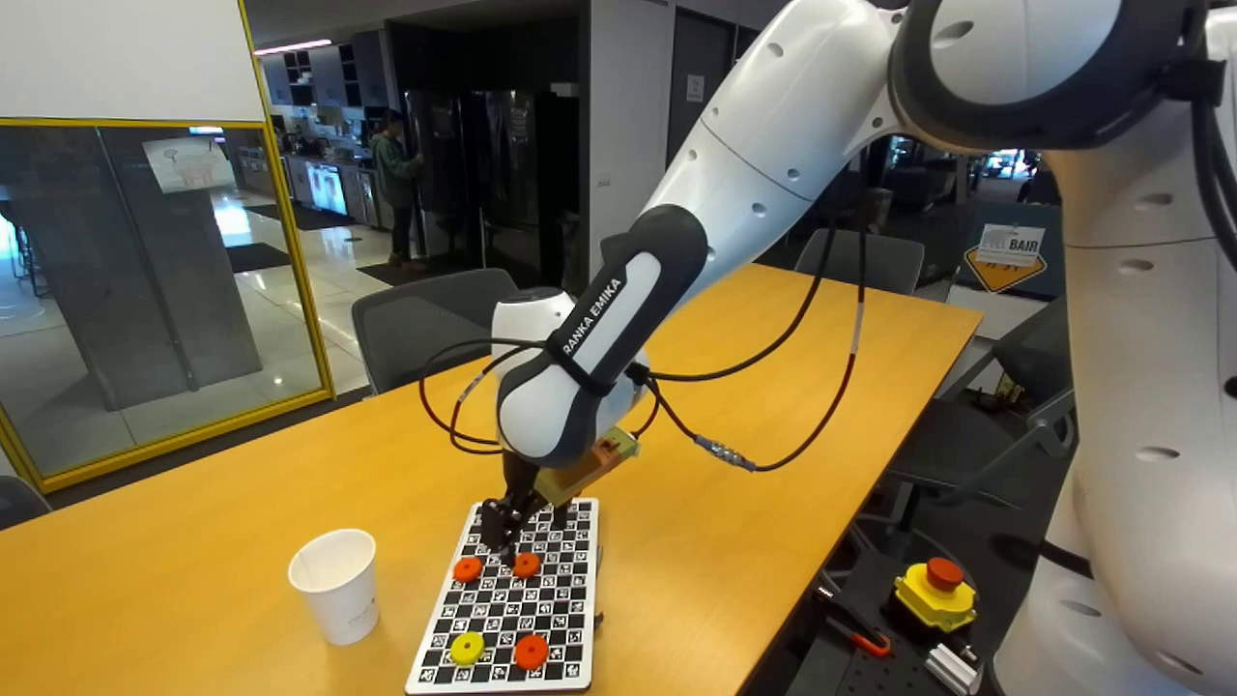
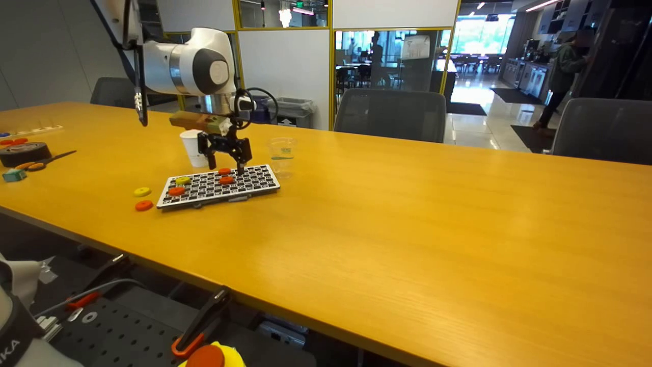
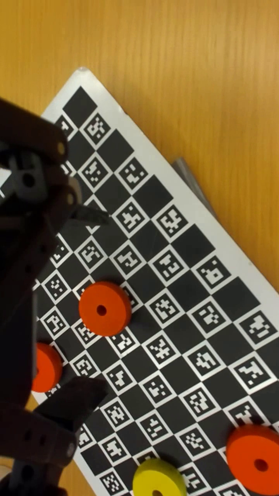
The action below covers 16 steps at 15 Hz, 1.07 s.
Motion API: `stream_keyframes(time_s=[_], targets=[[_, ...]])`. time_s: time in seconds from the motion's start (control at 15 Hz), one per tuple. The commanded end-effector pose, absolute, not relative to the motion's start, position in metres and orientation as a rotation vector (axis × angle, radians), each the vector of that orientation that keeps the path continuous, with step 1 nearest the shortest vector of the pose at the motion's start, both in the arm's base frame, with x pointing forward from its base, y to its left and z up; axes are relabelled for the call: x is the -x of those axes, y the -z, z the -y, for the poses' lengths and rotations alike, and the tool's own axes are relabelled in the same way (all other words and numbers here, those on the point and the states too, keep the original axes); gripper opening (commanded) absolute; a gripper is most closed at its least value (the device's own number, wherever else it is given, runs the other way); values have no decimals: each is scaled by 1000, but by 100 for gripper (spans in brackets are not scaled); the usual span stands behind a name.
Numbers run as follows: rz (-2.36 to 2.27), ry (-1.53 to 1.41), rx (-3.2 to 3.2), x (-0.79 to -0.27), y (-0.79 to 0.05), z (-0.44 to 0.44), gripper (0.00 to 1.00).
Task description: Put the orange rings on the clear cup and put the yellow rings in the white cup
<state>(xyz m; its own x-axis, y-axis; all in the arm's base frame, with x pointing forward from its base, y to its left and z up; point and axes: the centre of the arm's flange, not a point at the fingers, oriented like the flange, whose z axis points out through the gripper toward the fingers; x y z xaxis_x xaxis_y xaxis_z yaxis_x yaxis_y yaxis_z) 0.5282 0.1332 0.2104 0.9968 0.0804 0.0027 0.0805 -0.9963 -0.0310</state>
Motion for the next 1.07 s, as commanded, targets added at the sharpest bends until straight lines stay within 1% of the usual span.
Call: stream_keyframes(time_s=[0.0,1.0], targets=[[65,33,3107,-550,-199,-148,100],[-18,-11,3159,-543,-184,-170,100]])
